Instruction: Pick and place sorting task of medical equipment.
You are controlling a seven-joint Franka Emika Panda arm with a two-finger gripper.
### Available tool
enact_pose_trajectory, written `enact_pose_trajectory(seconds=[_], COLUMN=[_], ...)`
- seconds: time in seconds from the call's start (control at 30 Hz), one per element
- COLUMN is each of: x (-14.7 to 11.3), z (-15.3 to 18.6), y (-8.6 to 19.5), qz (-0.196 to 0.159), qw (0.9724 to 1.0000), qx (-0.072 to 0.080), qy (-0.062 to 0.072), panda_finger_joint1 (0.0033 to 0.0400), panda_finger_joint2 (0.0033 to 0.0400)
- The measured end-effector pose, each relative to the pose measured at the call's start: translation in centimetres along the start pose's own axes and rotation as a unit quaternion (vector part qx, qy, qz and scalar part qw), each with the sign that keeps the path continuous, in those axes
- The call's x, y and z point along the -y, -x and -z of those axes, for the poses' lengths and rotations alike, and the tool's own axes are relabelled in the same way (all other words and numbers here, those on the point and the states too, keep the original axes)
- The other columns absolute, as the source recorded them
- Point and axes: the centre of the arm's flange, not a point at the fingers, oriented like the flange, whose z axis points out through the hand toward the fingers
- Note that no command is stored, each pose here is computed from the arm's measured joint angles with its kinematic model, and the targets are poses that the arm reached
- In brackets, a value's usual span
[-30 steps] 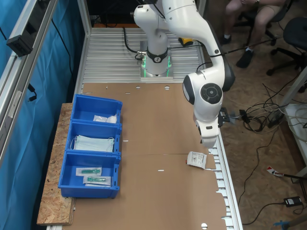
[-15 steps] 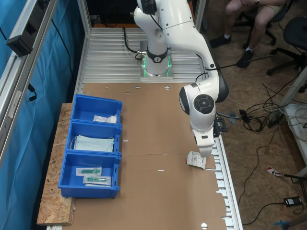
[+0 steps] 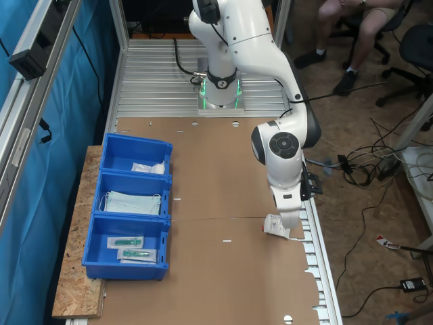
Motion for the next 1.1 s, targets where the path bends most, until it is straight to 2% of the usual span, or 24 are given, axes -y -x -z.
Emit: enact_pose_trajectory(seconds=[0.2, 0.8, 1.1], x=[-0.3, -0.8, -0.7], z=[-1.3, -5.2, -6.8], y=[0.2, 1.4, 1.7], qz=[-0.004, -0.015, -0.016], qw=[1.0, 0.9999, 0.9998], qx=[-0.006, 0.0, -0.005], qy=[0.0, -0.009, -0.009], panda_finger_joint1=[0.04, 0.04, 0.04], panda_finger_joint2=[0.04, 0.04, 0.04])
